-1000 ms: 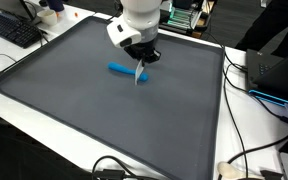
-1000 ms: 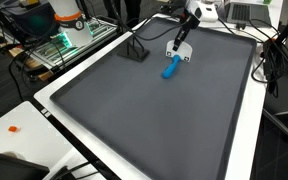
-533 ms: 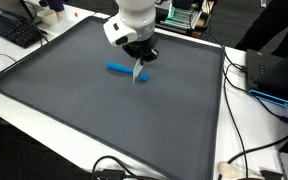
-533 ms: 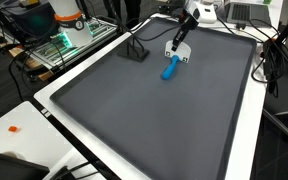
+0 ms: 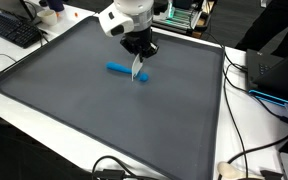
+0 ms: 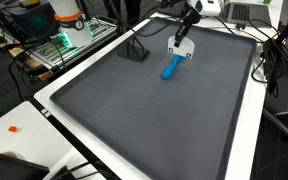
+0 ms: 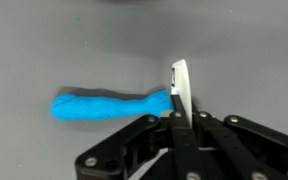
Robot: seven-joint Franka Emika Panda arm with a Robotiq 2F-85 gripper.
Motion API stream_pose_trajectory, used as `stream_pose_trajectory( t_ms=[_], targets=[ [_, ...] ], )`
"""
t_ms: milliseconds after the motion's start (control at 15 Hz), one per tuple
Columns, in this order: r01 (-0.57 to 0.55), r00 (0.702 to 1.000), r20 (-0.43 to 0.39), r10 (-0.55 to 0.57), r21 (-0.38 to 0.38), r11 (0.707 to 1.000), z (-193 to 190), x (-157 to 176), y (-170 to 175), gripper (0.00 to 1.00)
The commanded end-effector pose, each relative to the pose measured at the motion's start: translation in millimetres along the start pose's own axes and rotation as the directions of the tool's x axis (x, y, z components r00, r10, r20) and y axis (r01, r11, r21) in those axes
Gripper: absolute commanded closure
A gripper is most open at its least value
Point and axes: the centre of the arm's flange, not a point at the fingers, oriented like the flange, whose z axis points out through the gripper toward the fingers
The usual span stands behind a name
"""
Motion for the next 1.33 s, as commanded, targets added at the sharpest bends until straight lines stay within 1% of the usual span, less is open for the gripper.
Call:
stream_pose_trajectory(
  t_ms=[0, 467, 733, 800, 1267],
  targets=[
    [0.012, 1.000, -0.007, -0.012, 0.021, 1.000, -17.0, -15.7, 6.6, 0.99],
    [0.020, 0.999, -0.034, -0.019, 0.007, 1.000, -40.6, -20.6, 18.5, 0.99],
    [0.030, 0.999, -0.037, -0.031, -0.004, 1.000, -40.2, -19.9, 29.5, 0.99],
    [0.013, 0.999, -0.049, -0.012, 0.003, 1.000, -41.8, -10.4, 20.7, 0.96],
    [0.018, 0.999, -0.047, -0.018, 0.003, 1.000, -40.9, -10.2, 25.2, 0.96]
  ],
)
